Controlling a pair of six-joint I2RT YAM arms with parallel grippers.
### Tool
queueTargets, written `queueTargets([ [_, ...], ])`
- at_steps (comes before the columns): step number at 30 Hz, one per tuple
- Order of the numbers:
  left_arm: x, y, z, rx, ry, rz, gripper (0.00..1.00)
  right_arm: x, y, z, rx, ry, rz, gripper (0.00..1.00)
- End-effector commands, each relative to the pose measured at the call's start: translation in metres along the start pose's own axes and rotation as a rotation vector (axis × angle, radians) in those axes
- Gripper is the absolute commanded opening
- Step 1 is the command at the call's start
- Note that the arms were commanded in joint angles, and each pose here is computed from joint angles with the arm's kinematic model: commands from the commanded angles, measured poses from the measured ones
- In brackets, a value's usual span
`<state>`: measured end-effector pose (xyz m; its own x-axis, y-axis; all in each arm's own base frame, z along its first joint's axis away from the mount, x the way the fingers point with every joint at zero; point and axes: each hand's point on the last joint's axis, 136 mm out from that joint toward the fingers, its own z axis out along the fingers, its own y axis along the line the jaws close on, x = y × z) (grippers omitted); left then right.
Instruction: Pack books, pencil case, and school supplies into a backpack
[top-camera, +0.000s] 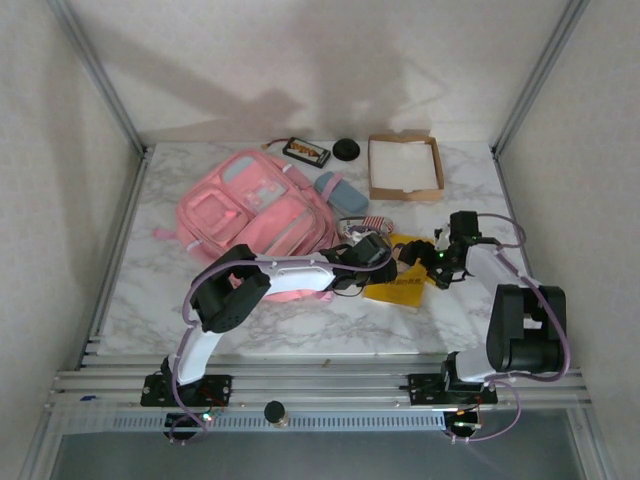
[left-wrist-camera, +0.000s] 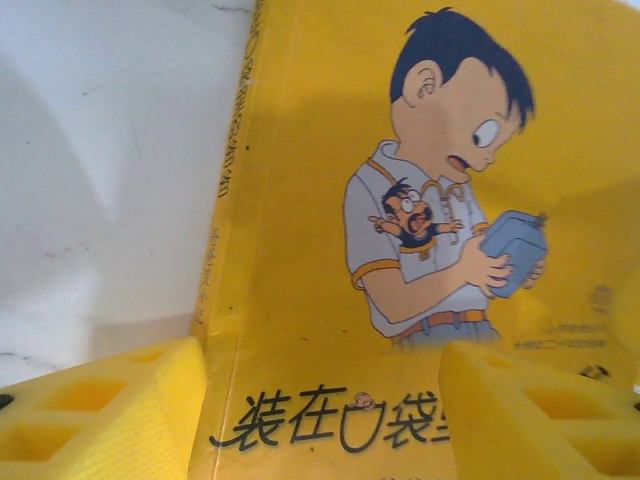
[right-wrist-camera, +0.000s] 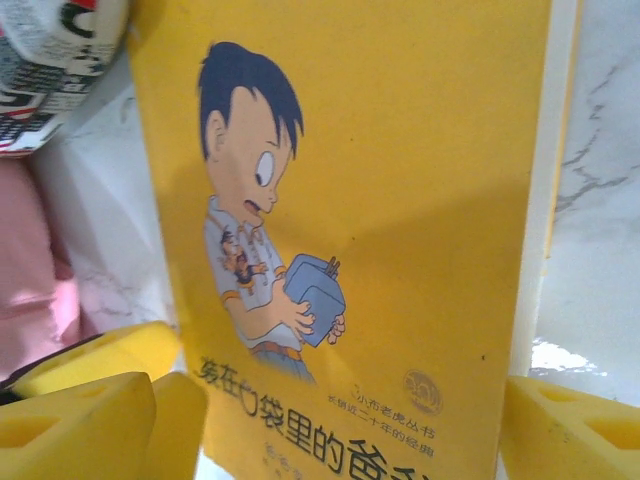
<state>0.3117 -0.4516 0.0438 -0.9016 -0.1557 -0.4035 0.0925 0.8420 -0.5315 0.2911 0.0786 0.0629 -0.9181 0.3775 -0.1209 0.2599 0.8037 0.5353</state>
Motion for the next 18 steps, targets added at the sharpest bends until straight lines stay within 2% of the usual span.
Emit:
queueTargets([
  [1,0.019,0.024,0.007,-0.073,0.039,-0.011,0.62,0.004,0.024,-0.012,-0.091,0.018,-0.017,0.83],
  [3,0.019,0.025,0.007,-0.075,0.037,-0.01,0.62,0.004,0.02,-0.012,-0.067,0.022,-0.012,0.8],
  [6,0.019,0.024,0.007,-0.076,0.04,-0.007,0.62,0.005,0.03,-0.012,-0.132,0.022,-0.016,0.74],
  [9,0.019,0.025,0.007,-0.08,0.039,-0.004,0.62,0.005,0.03,-0.017,-0.109,0.024,-0.018,0.74],
  [14,0.022,0.029,0.01,-0.086,0.048,-0.006,0.62,0.014,0.052,-0.033,-0.222,0.035,-0.043,0.73],
  [18,0.022,0.029,0.01,-0.085,0.05,-0.004,0.62,0.021,0.049,-0.038,-0.203,0.042,-0.055,0.73],
])
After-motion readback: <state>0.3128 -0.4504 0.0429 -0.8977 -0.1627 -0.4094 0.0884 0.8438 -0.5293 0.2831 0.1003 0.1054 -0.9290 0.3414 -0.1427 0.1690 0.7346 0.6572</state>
